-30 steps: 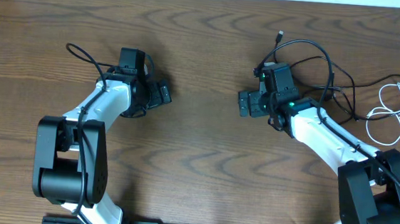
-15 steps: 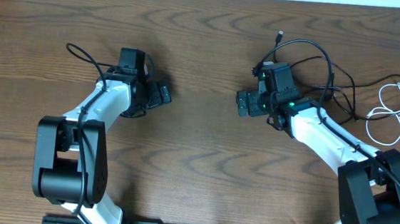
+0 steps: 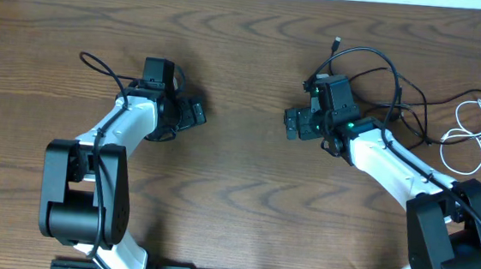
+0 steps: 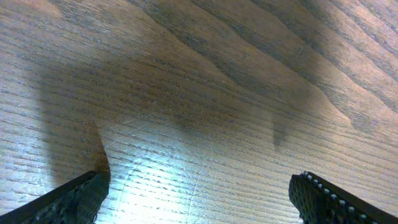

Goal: Untangle cables

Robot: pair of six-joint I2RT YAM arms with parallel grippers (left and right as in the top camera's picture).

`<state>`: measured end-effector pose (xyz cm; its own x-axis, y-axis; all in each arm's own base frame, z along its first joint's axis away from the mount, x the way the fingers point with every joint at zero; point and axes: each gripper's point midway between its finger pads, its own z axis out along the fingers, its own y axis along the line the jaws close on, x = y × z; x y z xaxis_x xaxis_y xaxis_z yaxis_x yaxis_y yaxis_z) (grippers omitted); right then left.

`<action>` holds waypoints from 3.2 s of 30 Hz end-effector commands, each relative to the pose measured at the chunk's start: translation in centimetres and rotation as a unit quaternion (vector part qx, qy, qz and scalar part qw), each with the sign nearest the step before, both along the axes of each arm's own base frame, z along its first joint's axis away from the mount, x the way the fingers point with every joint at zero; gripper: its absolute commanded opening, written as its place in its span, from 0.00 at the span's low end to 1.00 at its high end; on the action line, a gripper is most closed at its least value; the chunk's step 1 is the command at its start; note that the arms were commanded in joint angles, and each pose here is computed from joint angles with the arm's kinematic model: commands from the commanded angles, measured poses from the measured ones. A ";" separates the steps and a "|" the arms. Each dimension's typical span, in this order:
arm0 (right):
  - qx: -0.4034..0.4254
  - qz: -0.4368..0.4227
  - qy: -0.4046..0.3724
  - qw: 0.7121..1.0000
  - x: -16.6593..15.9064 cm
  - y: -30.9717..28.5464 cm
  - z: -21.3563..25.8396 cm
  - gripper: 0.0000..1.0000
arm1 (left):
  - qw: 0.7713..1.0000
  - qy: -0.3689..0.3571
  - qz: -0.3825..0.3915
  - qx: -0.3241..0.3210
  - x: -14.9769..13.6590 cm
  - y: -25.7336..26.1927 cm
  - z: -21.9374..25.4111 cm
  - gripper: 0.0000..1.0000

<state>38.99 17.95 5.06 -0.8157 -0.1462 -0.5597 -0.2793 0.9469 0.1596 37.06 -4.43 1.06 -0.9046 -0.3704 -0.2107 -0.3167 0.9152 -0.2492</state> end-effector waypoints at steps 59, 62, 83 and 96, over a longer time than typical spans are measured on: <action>0.046 0.012 -0.152 0.987 -10.3 -11.1 -2.4 0.99 | 1.000 0.003 0.002 0.008 -0.4 0.3 0.0 0.98; 0.055 0.010 -0.159 0.986 -10.8 -11.4 -2.4 0.99 | 1.000 0.003 0.002 0.009 -0.4 0.4 0.0 0.98; 0.063 0.002 -0.198 0.978 -13.4 -11.9 -1.7 0.99 | 1.000 0.003 0.002 0.008 -0.4 0.3 0.0 0.98; 0.059 0.003 -0.236 0.970 -14.7 -11.9 1.0 0.99 | 1.000 0.003 0.002 0.008 -0.4 0.3 0.0 0.98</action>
<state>24.32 6.04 4.84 -0.5142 -0.0512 -0.8561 -0.3420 0.9277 0.1499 37.02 -4.37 1.03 -0.9046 -0.3710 -0.2102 -0.3183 0.9155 -0.2460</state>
